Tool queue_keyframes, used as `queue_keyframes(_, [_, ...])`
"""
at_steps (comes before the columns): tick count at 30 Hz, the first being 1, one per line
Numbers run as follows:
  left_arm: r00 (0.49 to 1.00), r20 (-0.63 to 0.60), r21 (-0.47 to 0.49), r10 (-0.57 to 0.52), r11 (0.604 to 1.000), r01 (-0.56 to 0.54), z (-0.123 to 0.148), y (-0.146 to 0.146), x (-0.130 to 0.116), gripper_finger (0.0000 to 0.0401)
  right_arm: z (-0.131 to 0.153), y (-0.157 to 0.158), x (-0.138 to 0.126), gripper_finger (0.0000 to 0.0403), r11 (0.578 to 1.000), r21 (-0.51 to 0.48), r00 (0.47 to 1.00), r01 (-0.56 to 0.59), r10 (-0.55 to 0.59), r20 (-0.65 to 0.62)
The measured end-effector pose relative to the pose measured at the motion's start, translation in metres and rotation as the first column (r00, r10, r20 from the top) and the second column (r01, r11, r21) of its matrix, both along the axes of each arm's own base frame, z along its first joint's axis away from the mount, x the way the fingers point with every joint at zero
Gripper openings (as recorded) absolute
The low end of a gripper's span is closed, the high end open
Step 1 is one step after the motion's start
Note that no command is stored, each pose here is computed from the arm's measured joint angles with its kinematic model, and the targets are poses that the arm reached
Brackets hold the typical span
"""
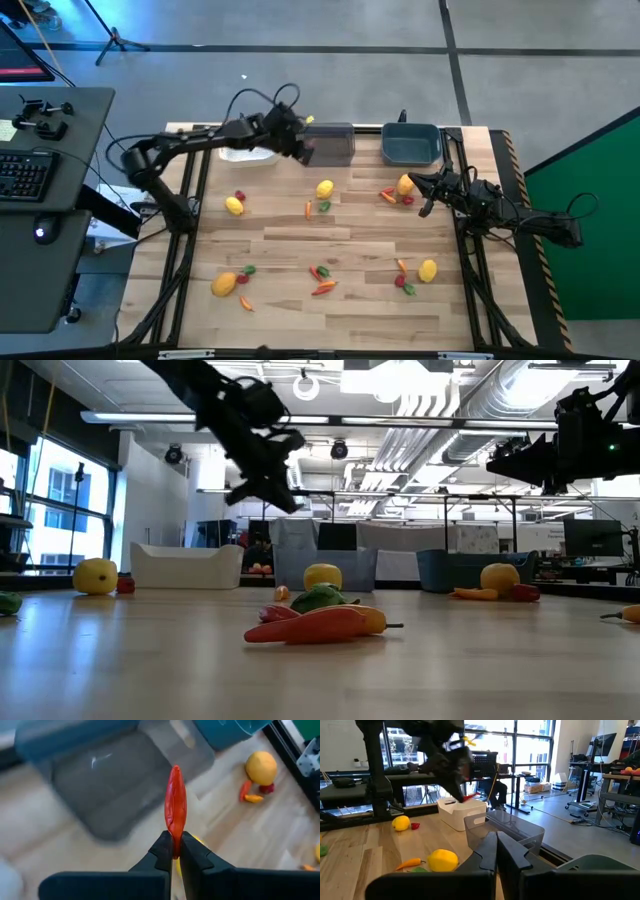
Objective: Sort produce into baskets
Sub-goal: Put the top left orange chili pepper into the black bin, then put the top left yellow chili pepper into the black bin
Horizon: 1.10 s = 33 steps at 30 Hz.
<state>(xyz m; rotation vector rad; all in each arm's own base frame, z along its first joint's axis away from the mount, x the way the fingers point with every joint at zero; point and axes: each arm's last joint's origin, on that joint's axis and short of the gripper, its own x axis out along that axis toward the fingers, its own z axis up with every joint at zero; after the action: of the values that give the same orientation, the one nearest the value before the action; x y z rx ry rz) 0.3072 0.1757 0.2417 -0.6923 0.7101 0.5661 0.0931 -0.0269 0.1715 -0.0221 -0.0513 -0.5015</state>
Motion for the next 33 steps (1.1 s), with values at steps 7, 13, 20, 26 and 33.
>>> queue_keyframes(7, [0.992, -0.088, 0.018, -0.093, 0.995, 0.095, -0.022, 0.037, 0.036, 0.0004, 0.0, 0.0, 0.0, 0.0, 1.0, 0.0, 1.0, 0.0, 0.0, -0.001])
queue_keyframes(13, [0.982, -0.142, -0.008, -0.124, 0.992, 0.124, -0.046, 0.05, 0.058, 0.0008, 0.0, 0.0, 0.0, 0.0, 1.0, 0.0, 1.0, 0.0, 0.0, 0.0])
queue_keyframes(20, [0.98, -0.162, -0.083, -0.113, 0.991, 0.101, -0.056, 0.048, 0.063, 0.0046, 0.0, 0.0, 0.0, 0.0, 1.0, 0.0, 1.0, 0.0, 0.0, -0.001])
queue_keyframes(26, [0.977, -0.164, -0.06, -0.133, 0.99, 0.124, -0.045, 0.04, 0.062, 0.0098, 0.0, 0.0, 0.0, 0.0, 1.0, 0.0, 1.0, 0.0, 0.0, 0.0])
queue_keyframes(33, [0.981, -0.13, 0.046, -0.144, 0.988, 0.151, -0.002, 0.009, 0.063, 0.0134, 0.0, 0.0, 0.0, 0.0, 1.0, 0.0, 1.0, 0.0, 0.0, 0.0])
